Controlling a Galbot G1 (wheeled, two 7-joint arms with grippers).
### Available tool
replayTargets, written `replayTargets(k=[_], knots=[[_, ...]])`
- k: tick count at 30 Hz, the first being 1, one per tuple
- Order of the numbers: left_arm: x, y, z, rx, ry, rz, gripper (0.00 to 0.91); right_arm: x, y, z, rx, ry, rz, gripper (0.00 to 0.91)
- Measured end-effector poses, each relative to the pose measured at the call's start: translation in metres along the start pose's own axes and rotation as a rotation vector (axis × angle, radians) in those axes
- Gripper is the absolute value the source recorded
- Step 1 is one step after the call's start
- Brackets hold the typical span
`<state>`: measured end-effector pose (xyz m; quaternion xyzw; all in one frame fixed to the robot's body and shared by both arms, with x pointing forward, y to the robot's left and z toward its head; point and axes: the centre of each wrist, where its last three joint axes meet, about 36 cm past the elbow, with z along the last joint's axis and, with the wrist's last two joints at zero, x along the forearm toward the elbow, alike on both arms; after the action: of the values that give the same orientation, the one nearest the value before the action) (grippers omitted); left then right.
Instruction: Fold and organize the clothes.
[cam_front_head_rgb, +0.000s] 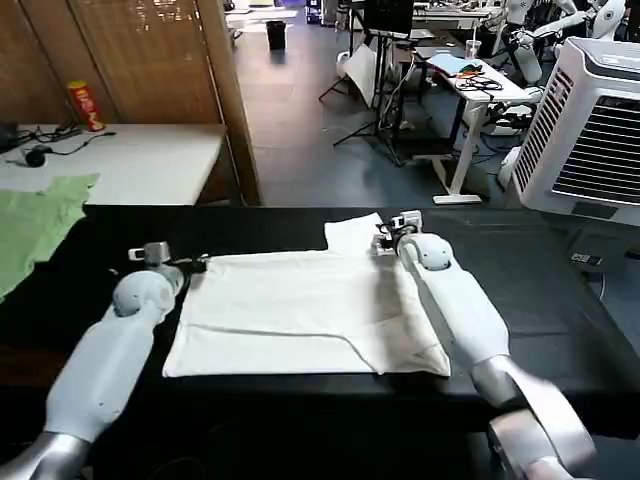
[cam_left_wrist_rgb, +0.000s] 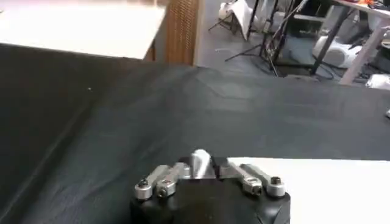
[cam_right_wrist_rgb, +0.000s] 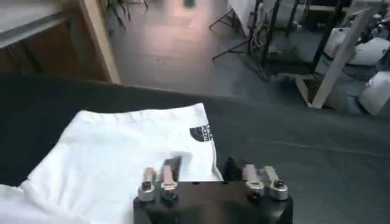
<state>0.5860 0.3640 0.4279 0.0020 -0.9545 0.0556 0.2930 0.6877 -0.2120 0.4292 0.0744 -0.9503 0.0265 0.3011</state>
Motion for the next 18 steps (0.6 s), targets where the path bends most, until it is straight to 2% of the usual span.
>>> replayTargets(k=[9,13,18], knots=[[0.009,0.006,-0.002,0.004,-0.046,-0.007,0.000,0.019,-0.012,0.000,-0.041,-0.111,-0.033,0.000],[0.025,0.010,-0.008,0.002,-0.075,0.000,0.000,0.045,-0.026,-0.002,-0.056,-0.153,-0.055,0.000],[0.055,0.013,-0.011,-0.032,-0.119,0.006,0.000,0.090,-0.042,-0.003,-0.035,-0.189,-0.053,0.000]])
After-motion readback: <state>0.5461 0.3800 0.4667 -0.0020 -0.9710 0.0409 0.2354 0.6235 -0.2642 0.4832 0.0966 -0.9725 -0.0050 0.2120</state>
